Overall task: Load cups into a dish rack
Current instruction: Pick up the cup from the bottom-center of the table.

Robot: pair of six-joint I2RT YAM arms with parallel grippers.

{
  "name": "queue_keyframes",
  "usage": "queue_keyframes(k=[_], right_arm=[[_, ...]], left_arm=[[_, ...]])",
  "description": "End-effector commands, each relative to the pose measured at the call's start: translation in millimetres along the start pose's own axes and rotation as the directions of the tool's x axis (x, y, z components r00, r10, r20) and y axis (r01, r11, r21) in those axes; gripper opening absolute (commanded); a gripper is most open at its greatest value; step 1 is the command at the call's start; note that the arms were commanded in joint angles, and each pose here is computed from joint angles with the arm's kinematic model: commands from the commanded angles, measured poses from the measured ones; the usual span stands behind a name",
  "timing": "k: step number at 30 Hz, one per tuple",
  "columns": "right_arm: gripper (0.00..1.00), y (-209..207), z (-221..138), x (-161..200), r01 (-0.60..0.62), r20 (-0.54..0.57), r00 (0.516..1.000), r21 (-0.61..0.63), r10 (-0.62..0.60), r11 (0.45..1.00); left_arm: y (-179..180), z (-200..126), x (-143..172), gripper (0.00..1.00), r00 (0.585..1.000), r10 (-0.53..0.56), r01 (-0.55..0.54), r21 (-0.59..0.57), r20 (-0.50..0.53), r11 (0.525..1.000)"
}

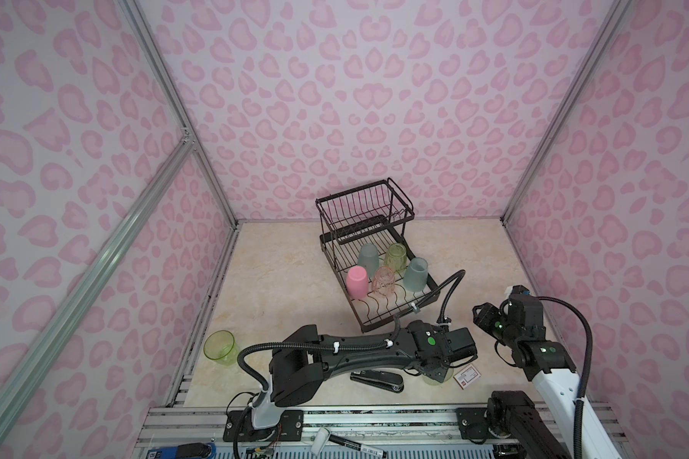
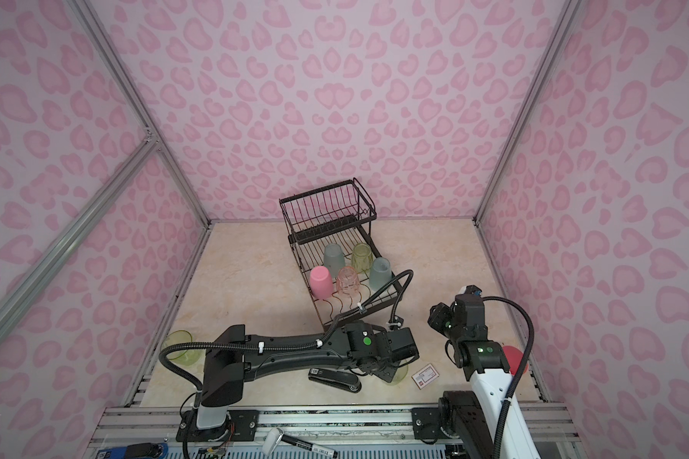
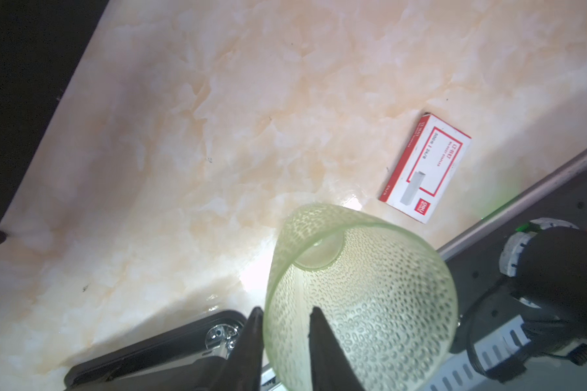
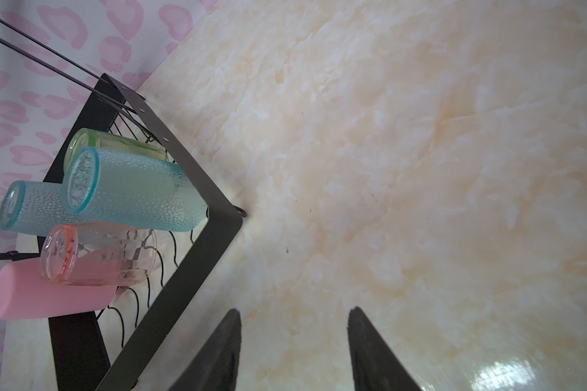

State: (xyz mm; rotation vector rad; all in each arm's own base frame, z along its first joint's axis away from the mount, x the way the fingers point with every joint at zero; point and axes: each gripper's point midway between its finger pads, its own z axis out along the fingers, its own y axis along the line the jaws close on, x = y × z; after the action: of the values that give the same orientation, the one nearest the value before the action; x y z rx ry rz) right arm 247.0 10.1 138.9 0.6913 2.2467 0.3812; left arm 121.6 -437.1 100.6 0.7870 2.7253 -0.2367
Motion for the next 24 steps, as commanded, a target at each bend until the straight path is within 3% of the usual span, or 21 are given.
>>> queue_keyframes(k=[1,8,12,24], right_arm=[[0.51,0,1,1,-0.004,0.006,1.000,-0.007,0.004,1.000],[0.51,-1,-1,3,-0.001,0.012,1.000,-0.012,0.002,1.000],[0.51,-1,-3,3,-0.005,0.018,1.000,-0.018,0.005,1.000],[0.57,9,-11,-7,0.010,0.049,0.999,-0.049,-0.008,0.999]], left_arm=[[8,2,-2,0.19,1.000,-0.015,0.015,-0.044,0.006,0.999],[12,8,-8,0.16,0.999,-0.030,0.031,-0.058,0.016,0.998],[12,9,-15,0.07,0.999,-0.030,0.032,-0.067,0.025,0.997],[36,-56,-37,0.03,0.983,-0.086,0.086,0.010,0.164,0.996]])
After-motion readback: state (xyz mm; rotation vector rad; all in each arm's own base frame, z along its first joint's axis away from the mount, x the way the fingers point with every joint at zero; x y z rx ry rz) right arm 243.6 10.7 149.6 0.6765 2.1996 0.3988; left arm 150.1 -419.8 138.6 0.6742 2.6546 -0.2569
